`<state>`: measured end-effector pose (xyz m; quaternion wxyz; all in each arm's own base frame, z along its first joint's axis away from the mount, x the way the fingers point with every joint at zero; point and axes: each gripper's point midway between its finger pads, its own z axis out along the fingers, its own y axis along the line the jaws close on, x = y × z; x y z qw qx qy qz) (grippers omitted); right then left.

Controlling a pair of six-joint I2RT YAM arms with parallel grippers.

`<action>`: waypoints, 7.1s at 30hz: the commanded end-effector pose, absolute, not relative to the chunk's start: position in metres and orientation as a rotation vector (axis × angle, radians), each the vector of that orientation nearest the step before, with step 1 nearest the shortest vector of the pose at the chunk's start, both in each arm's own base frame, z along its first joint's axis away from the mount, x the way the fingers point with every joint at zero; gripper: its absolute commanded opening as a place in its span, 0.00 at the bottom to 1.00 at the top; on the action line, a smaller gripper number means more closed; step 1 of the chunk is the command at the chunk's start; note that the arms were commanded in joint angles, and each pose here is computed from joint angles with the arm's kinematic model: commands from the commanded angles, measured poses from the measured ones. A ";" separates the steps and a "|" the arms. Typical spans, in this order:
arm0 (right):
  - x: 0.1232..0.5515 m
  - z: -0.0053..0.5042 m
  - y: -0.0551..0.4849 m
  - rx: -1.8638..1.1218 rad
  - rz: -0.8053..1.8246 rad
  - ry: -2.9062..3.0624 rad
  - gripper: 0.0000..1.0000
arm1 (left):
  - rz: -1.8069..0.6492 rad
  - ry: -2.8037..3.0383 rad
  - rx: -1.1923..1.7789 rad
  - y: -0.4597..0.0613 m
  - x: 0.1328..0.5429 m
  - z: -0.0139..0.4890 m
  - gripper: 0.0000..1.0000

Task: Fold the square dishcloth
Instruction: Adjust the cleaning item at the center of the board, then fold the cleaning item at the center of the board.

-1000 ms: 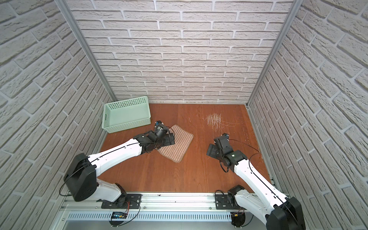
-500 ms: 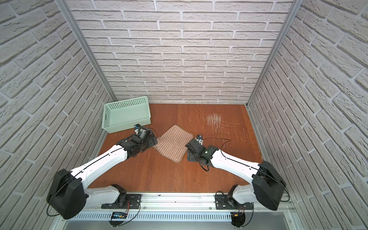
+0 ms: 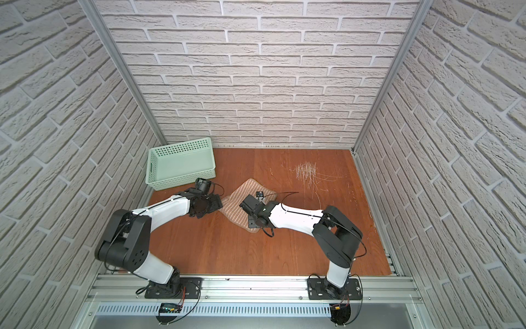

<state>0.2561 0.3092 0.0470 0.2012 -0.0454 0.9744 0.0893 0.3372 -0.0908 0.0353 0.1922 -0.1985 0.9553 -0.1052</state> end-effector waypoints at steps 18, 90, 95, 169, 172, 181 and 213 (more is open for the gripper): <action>0.233 0.011 0.229 -0.065 -0.127 2.858 0.22 | -0.240 2.775 -0.399 -0.137 0.297 0.025 0.14; 0.394 0.107 0.201 -0.148 0.023 2.676 0.03 | -0.457 2.477 -0.653 -0.156 0.356 0.077 0.72; 0.381 0.145 0.209 -0.186 -0.051 2.612 0.03 | -0.463 2.441 -0.700 -0.149 0.354 0.079 0.72; 0.376 0.095 0.137 0.047 -0.190 2.566 0.03 | 0.040 2.723 -0.375 -0.223 0.271 -0.015 0.00; 0.393 0.087 0.145 0.014 -0.212 2.577 0.03 | -0.021 2.723 -0.418 -0.220 0.273 -0.014 0.21; 0.415 0.059 0.158 -0.034 -0.237 2.636 0.03 | -0.139 2.672 -0.366 -0.220 0.307 0.029 0.45; 0.421 0.055 0.155 0.044 -0.190 2.673 0.03 | -0.430 2.837 0.133 -0.233 0.409 0.021 0.46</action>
